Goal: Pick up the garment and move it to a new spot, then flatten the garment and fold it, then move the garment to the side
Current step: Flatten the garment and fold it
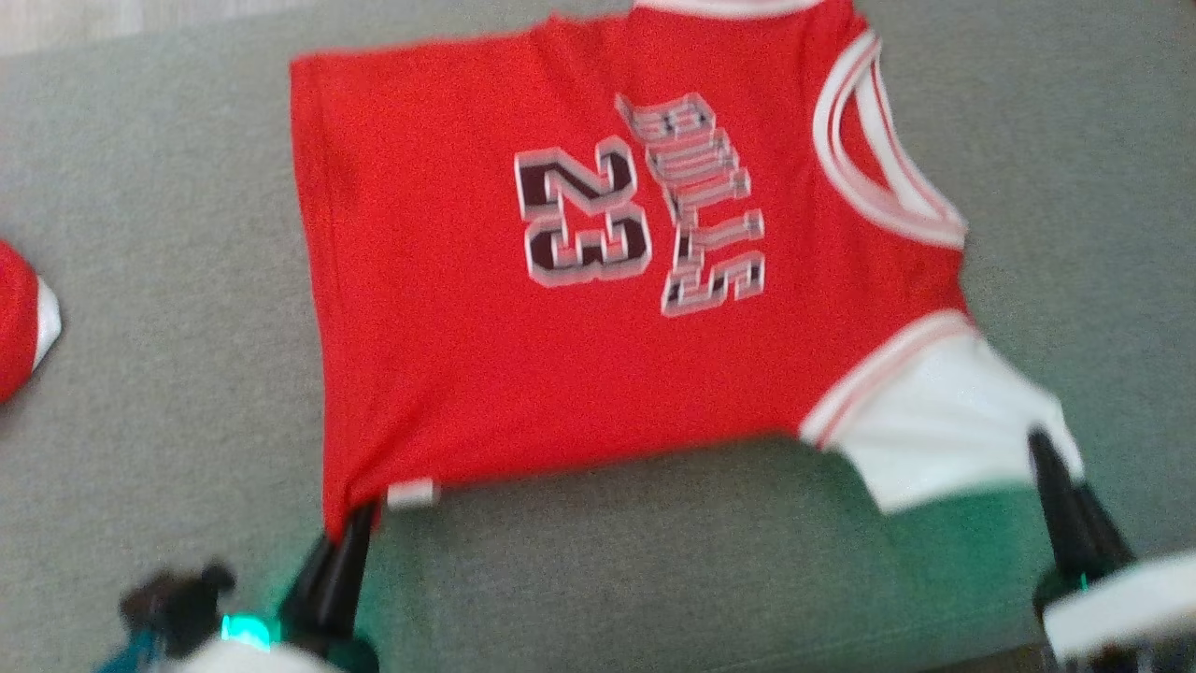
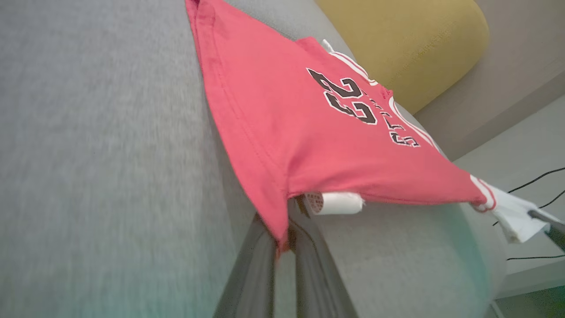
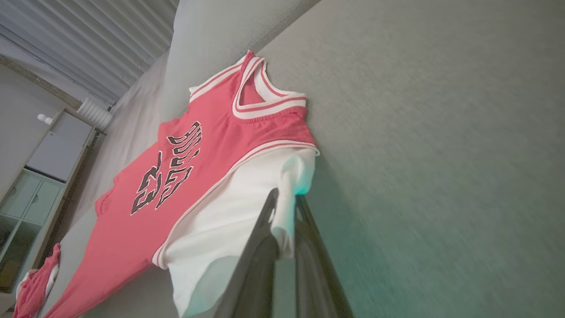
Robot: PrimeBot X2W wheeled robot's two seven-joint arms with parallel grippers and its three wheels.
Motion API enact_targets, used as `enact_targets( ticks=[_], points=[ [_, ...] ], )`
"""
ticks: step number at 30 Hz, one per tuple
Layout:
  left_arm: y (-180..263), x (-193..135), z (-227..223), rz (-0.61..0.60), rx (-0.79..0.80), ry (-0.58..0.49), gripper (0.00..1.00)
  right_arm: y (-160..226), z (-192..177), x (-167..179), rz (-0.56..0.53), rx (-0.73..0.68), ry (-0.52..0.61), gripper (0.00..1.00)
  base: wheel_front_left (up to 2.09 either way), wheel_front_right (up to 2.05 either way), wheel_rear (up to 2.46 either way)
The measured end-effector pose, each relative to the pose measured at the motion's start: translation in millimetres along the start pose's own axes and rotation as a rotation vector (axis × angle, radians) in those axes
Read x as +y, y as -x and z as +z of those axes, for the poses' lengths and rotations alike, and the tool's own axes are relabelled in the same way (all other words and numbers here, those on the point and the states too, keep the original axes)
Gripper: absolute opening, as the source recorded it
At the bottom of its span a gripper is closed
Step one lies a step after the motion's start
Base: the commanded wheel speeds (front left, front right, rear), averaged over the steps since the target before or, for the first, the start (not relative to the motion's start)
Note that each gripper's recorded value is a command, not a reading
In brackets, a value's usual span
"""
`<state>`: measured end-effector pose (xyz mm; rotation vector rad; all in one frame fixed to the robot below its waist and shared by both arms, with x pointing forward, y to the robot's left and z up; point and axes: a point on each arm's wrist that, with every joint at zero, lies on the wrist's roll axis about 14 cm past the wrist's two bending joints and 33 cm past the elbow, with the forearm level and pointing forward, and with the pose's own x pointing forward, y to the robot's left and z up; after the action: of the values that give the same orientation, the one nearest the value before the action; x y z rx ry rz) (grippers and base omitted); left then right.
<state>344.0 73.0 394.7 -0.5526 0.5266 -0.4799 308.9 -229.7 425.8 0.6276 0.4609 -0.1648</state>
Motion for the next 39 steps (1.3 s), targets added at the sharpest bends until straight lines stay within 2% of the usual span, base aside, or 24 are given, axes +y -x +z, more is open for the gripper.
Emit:
enact_targets(
  ticks=[2,7,9,15,18,24,35,36,37,39],
  points=[
    [16.8,-6.2,-11.6,0.025,0.023,0.055,0.0,20.4,-13.3,-12.2,-0.045,0.035,-0.007,0.0,0.0,0.0,0.0],
    [31.0,-11.7,-19.8,0.044,0.069,0.135,0.0,31.2,-23.7,-19.2,-0.084,0.077,-0.009,0.0,0.0,0.0,0.0],
    [26.5,-12.2,-17.0,0.051,0.104,0.211,0.0,19.2,-19.1,-12.5,-0.066,0.092,0.025,0.0,0.0,0.0,0.0],
    [-3.4,-12.9,19.6,0.001,0.179,0.282,0.0,-41.4,17.3,27.7,0.038,0.107,0.171,0.0,0.0,0.0,0.0],
    [-18.4,-7.9,39.6,0.014,0.203,0.321,0.0,-65.1,25.8,43.8,0.069,0.152,0.221,0.0,0.0,0.0,0.0],
    [-40.3,11.8,46.4,0.089,0.296,0.331,0.0,-97.8,29.0,54.0,0.06,0.232,0.303,0.0,0.0,0.0,0.0],
    [-61.9,10.0,47.7,0.066,0.371,0.309,0.0,-122.3,33.0,52.8,0.027,0.258,0.352,0.0,0.0,0.0,0.0],
    [-63.2,10.2,47.8,0.066,0.375,0.301,0.02,-124.5,34.0,53.0,0.027,0.258,0.35,0.0,0.0,0.0,0.0],
    [-64.6,10.4,48.5,0.066,0.375,0.287,0.08,-127.1,36.3,53.7,0.027,0.248,0.349,0.0,0.0,0.0,0.0],
    [-67.7,10.0,51.5,0.063,0.369,0.27,0.32,-131.7,40.7,55.3,0.028,0.234,0.351,0.0,0.0,0.0,0.0]
  ],
)
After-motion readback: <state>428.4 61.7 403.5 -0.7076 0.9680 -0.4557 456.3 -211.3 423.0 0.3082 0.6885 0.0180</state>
